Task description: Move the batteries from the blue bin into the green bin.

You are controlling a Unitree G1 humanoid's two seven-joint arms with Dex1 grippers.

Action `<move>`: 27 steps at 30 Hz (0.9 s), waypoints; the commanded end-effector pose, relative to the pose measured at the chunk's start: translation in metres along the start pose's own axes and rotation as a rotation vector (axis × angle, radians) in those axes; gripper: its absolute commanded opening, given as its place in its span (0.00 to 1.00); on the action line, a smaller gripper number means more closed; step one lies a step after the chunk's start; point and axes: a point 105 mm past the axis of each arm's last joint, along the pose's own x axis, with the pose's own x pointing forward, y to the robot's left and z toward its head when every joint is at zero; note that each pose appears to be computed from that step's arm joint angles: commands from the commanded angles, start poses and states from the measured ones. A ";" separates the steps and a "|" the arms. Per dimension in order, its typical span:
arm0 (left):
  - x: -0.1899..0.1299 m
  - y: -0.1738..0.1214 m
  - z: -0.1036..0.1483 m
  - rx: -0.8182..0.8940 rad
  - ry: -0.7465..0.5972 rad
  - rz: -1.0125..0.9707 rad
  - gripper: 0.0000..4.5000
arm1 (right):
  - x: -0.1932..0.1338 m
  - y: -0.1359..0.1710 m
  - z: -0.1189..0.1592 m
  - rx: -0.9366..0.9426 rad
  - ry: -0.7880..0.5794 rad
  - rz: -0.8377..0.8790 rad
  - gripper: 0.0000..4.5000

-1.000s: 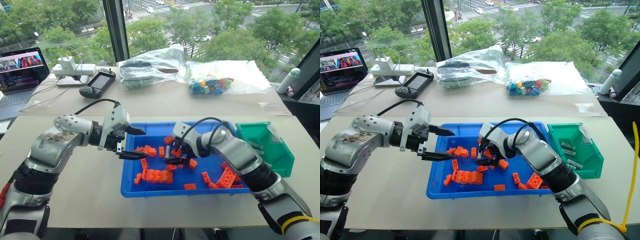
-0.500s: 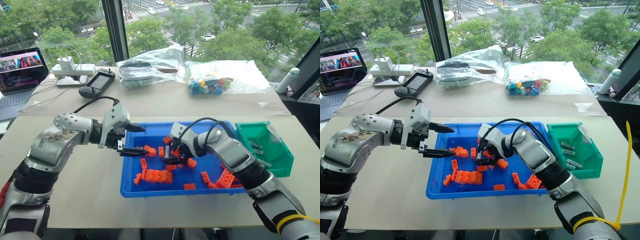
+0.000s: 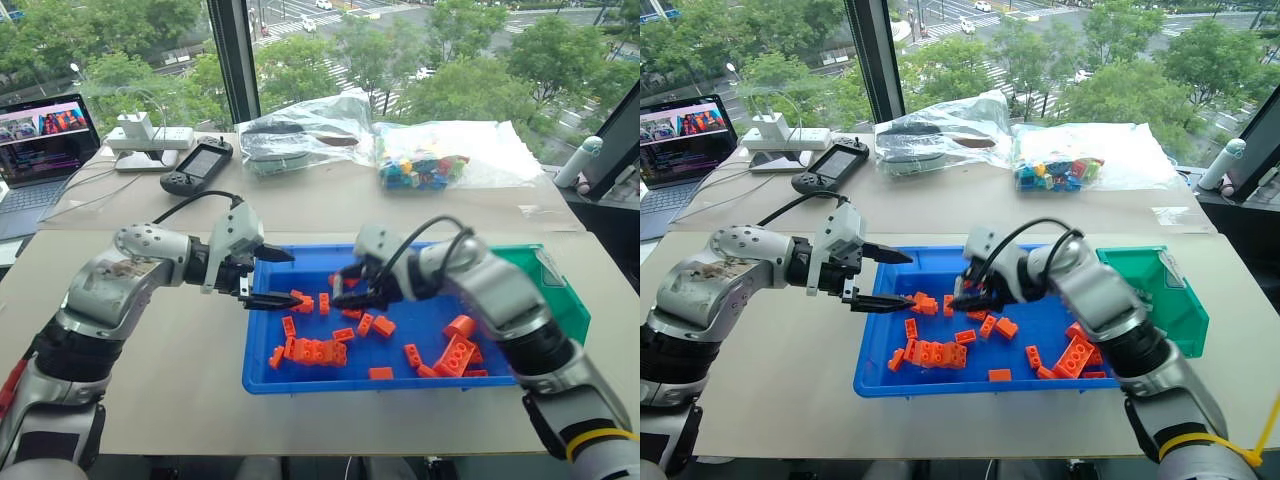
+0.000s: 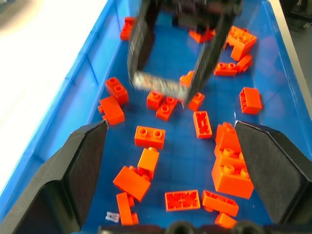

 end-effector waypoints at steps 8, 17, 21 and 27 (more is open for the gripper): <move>0.021 0.003 0.026 0.032 -0.116 -0.139 1.00 | -0.172 -0.055 -0.050 0.185 0.183 -0.578 0.56; 0.031 0.009 0.024 0.058 -0.116 -0.161 1.00 | -0.213 -0.040 -0.103 0.348 0.275 -0.763 0.73; 0.031 0.017 0.024 0.074 -0.113 -0.103 1.00 | -0.211 -0.035 -0.123 0.376 0.337 -0.765 0.98; 0.028 0.029 0.021 0.083 -0.120 0.021 1.00 | -0.219 -0.048 -0.115 0.355 0.280 -0.845 0.98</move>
